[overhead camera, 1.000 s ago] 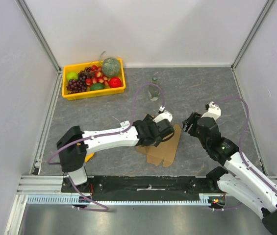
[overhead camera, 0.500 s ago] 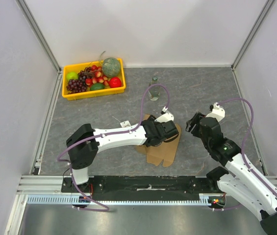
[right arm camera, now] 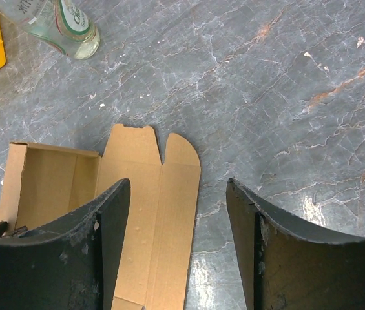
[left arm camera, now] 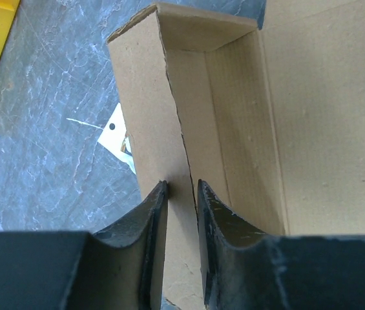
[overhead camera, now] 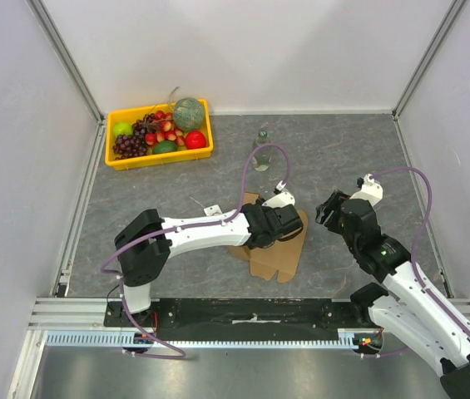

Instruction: Fold the paper box

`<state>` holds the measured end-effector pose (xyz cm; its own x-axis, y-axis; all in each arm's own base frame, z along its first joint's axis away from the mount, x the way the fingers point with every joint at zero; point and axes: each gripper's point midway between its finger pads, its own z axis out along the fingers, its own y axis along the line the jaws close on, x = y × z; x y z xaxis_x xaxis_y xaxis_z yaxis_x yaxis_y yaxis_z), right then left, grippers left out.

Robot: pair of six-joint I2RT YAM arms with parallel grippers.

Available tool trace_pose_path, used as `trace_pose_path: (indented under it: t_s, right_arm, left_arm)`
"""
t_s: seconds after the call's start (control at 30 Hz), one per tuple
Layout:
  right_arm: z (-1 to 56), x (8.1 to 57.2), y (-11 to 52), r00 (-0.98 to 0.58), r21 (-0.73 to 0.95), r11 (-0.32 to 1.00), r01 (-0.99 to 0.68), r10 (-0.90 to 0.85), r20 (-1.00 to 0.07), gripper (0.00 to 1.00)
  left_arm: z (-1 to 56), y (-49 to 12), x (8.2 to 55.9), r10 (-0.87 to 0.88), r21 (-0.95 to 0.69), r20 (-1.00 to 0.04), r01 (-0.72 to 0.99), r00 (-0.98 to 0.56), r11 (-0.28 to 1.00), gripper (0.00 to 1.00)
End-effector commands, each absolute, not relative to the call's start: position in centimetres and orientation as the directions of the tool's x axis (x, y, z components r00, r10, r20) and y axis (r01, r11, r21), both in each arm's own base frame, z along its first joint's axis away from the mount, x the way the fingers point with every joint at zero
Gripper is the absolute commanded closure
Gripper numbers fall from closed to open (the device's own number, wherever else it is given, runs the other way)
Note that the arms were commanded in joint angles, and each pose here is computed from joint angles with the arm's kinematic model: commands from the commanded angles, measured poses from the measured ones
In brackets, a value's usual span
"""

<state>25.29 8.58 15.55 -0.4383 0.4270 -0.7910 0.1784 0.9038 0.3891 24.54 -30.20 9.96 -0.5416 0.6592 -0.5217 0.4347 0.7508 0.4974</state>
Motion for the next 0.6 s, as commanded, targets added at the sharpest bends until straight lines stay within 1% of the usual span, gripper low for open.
trace_pose_path:
  t_s: [0.0,0.13,0.3,0.43,0.57]
  right_arm:
    - [16.7,25.5,8.6,-0.411,0.421,0.890,0.175,0.455,-0.790,0.32]
    - [16.8,25.7,8.9,-0.419,0.418,0.893,0.167,0.448,-0.790,0.32]
    - [17.7,25.9,9.5,-0.428,0.427,0.894,0.132,0.440,-0.789,0.30]
    - [18.6,25.7,10.1,-0.443,0.444,0.891,0.095,0.437,-0.783,0.25]
    - [18.7,24.9,10.4,-0.479,0.453,0.887,0.094,0.439,-0.760,0.20]
  left_arm:
    - [10.7,-30.1,25.5,0.640,0.487,-0.551,0.416,-0.536,0.768,0.73]
    - [11.3,-28.9,26.3,0.615,0.468,-0.568,0.400,-0.547,0.788,0.79]
    - [10.6,-27.6,26.8,0.566,0.398,-0.585,0.403,-0.581,0.824,0.85]
    - [9.5,-27.1,27.0,0.514,0.328,-0.593,0.397,-0.619,0.857,0.87]
    - [8.4,-26.7,27.0,0.463,0.268,-0.595,0.381,-0.657,0.885,0.88]
